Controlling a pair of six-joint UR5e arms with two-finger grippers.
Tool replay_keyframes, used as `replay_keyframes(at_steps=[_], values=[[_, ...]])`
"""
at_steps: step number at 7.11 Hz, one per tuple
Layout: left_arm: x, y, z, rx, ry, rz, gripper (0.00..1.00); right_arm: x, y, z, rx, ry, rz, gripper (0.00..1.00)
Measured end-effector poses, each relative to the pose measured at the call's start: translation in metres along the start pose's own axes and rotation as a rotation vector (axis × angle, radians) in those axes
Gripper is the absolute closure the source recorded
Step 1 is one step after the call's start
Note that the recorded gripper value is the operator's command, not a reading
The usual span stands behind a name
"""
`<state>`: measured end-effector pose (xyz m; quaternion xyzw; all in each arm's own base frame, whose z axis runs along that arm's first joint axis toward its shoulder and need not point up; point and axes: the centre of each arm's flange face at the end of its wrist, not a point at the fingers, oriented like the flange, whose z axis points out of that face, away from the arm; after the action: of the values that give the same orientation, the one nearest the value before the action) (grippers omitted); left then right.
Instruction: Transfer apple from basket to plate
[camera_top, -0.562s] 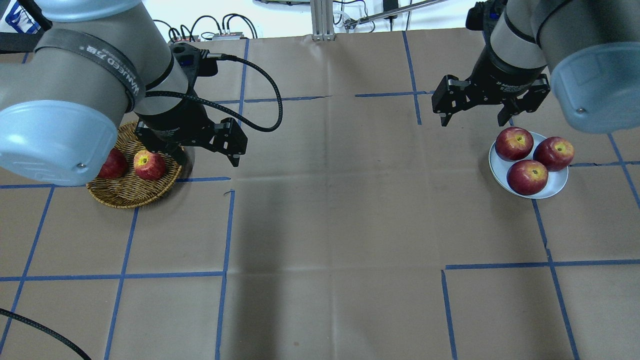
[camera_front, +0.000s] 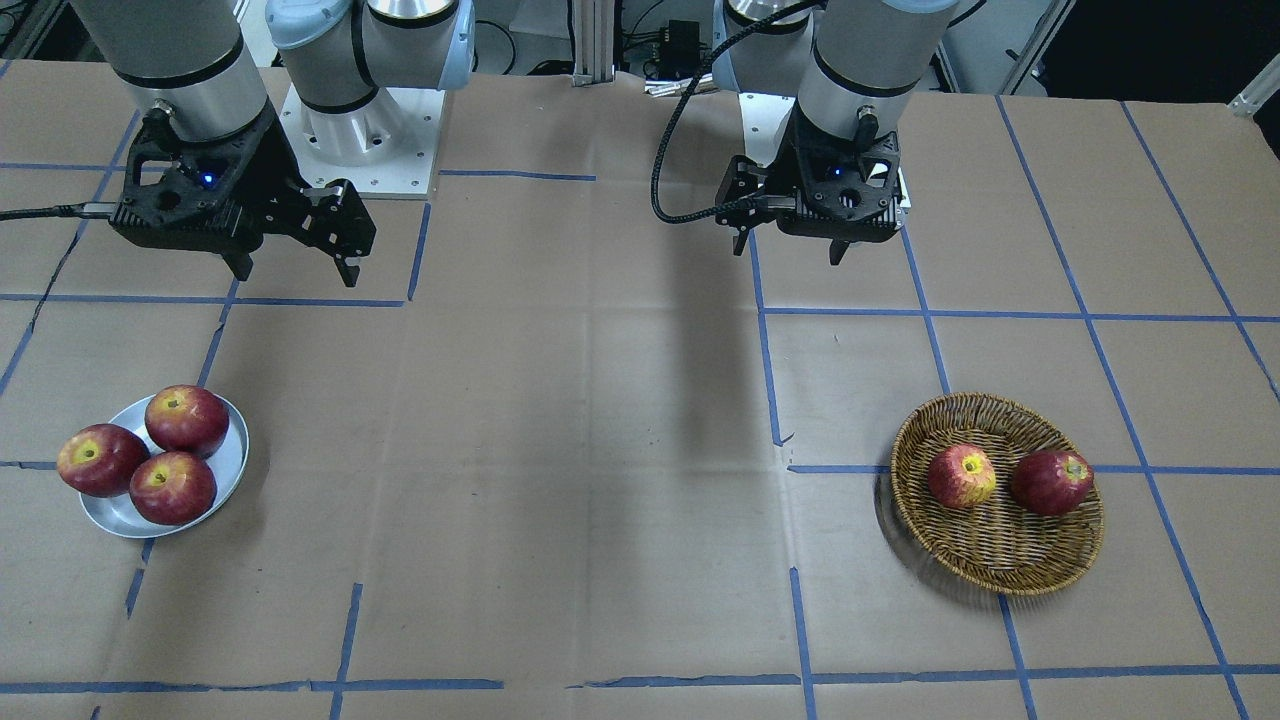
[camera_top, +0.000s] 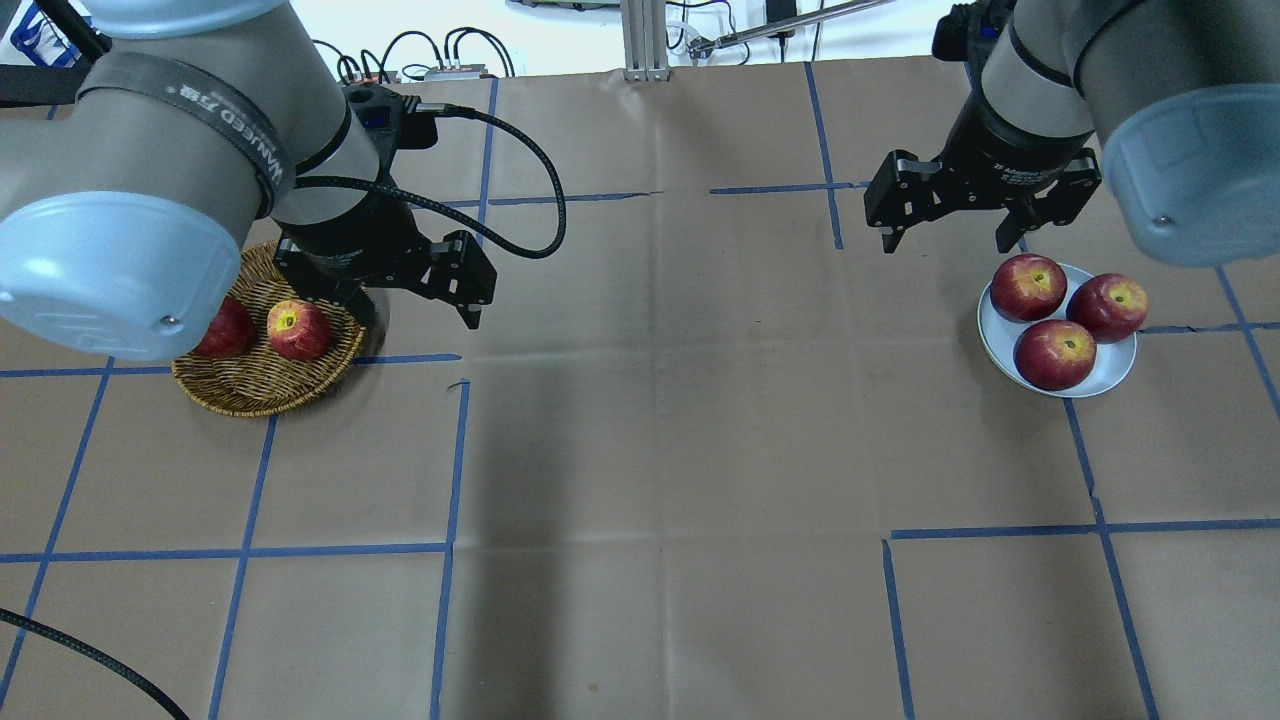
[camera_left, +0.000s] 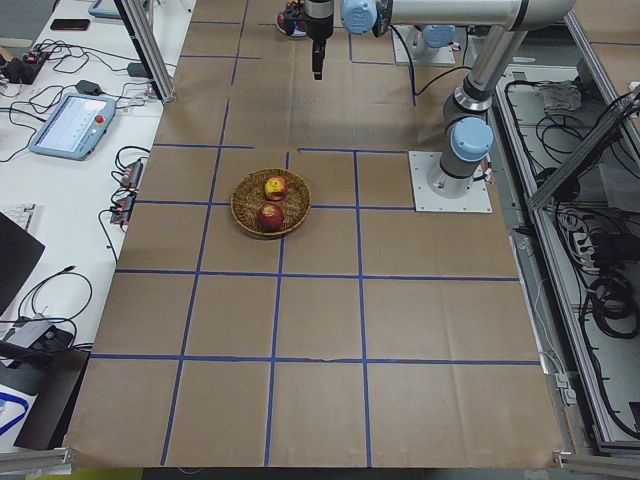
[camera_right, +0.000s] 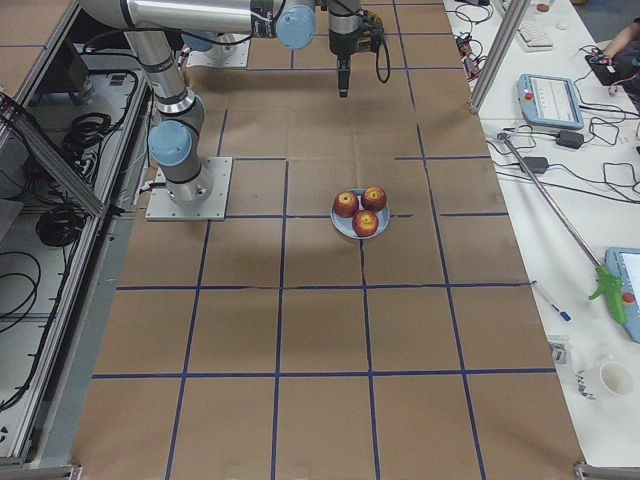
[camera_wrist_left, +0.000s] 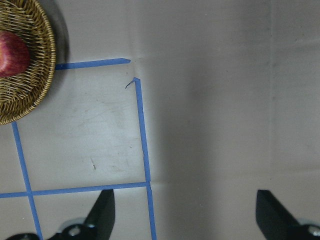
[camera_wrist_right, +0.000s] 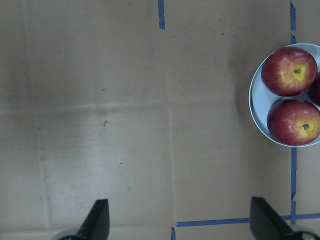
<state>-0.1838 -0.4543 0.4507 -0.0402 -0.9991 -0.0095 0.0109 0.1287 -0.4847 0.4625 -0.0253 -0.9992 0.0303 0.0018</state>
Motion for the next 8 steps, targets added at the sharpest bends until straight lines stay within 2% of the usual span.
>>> replay_keyframes(at_steps=[6,8], values=[[-0.002,0.004,-0.001,0.004,-0.001,0.002,0.01,0.0,0.0,0.0,-0.001,0.0,0.0,0.0],[-0.029,-0.005,0.006,-0.01,0.002,0.001,0.01,0.0,0.0,0.0,-0.001,0.0,0.0,0.0]])
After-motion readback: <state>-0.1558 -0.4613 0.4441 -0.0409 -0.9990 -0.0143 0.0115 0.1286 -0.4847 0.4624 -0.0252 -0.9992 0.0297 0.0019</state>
